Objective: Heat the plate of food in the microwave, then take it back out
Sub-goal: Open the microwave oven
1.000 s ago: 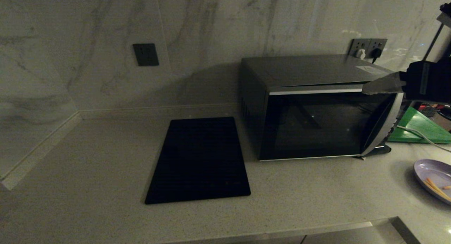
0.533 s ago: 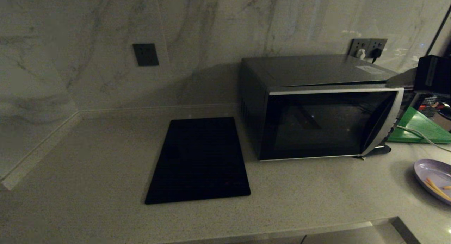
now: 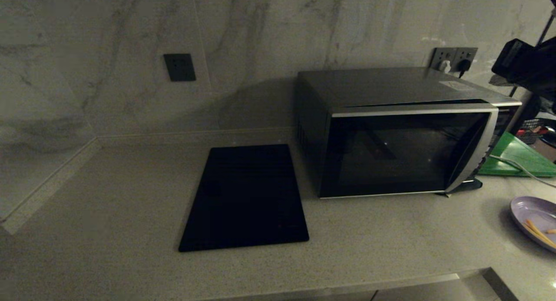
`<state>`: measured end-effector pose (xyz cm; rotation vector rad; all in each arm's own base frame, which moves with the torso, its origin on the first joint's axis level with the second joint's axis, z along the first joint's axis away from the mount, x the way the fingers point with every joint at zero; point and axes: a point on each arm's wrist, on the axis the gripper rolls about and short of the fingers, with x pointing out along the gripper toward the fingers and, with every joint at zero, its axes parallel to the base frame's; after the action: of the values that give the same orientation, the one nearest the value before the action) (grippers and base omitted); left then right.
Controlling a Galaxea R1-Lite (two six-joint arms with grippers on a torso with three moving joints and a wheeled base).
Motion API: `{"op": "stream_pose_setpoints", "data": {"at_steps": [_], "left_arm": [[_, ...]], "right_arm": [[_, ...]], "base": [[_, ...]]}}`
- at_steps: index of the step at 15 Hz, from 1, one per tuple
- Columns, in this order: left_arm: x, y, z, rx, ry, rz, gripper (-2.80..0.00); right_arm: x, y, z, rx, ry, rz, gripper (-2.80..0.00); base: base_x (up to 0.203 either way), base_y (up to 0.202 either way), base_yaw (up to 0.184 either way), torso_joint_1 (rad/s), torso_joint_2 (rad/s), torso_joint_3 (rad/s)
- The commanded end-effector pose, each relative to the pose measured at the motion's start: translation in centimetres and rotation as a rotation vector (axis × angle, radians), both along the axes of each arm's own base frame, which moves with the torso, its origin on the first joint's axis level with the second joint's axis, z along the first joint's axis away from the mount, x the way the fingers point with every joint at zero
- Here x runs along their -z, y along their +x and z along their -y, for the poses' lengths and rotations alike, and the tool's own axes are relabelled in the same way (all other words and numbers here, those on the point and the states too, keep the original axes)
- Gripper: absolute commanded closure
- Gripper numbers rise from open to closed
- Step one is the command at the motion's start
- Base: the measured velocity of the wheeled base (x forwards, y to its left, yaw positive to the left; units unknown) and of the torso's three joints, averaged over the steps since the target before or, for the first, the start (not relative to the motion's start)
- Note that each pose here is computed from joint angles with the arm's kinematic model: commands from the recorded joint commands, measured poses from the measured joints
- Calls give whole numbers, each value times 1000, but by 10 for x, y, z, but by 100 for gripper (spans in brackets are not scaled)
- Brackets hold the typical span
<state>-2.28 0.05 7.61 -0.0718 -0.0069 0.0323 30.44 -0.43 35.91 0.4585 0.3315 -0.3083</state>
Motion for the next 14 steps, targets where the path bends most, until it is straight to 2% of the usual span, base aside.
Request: {"op": "stream_pose_setpoints", "data": {"at_steps": [1, 5, 10, 14], "left_arm": [[0, 0, 0, -1, 0, -1, 0], [0, 0, 0, -1, -2, -1, 0], [0, 0, 0, -1, 0, -1, 0], [0, 0, 0, -1, -2, -1, 0]], "right_arm": [[21, 38, 6, 26, 10, -48, 0], [45, 71, 17, 78, -7, -55, 0], [59, 87, 28, 103, -29, -69, 0], [64, 100, 41, 106, -91, -37, 0]], "base": [[0, 0, 0, 0, 0, 0], [0, 0, 0, 0, 0, 0], [0, 0, 0, 0, 0, 0], [0, 0, 0, 0, 0, 0]]}}
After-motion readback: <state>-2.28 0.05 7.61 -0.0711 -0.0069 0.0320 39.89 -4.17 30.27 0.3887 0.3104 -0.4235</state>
